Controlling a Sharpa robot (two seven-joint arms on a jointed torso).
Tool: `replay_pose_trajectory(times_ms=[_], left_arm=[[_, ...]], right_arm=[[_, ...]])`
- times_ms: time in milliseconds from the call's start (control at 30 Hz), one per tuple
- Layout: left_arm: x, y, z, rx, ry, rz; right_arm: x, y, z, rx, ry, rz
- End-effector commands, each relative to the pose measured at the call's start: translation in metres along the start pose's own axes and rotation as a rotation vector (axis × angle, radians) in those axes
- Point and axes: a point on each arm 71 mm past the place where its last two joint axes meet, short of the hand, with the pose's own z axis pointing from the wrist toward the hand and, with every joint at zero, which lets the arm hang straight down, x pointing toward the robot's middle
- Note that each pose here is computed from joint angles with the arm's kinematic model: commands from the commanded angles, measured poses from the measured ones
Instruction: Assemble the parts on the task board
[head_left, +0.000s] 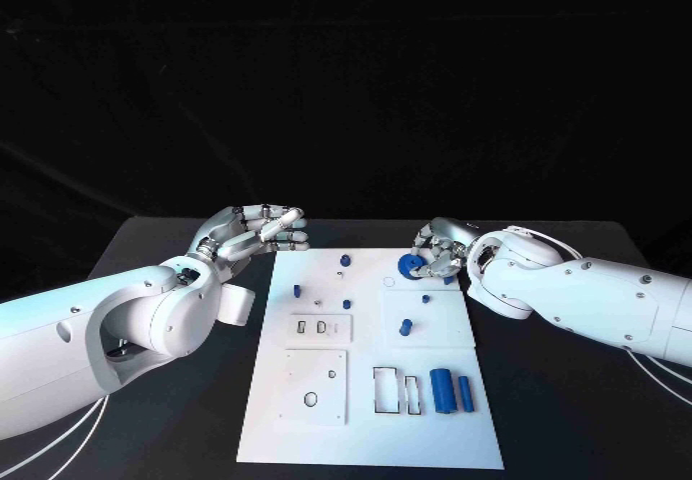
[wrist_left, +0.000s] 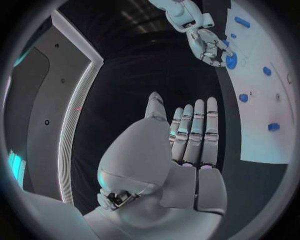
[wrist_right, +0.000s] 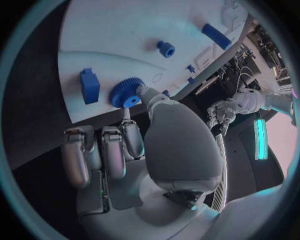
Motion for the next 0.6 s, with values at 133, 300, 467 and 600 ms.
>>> replay_pose_trajectory(times_ms=[133, 300, 467, 600], left_arm=[[0.0021, -0.0013, 0.0006, 0.006, 0.014, -0.006], [0.0014, -0.0012, 0.0005, 0.005, 0.012, -0.005], [0.0011, -0.0012, 0.0005, 0.004, 0.012, -0.005], [0.0007, -0.0010, 0.0007, 0.004, 0.011, -0.004]], right_arm=[[0.0056, -0.0001, 0.0008, 0.009, 0.003, -0.044], [0.0073, -0.0008, 0.0003, 0.009, -0.016, -0.062], [0.0063, 0.0017, -0.0019, -0.004, -0.057, -0.073], [0.0044, 0.0084, -0.0054, -0.033, -0.101, -0.077]])
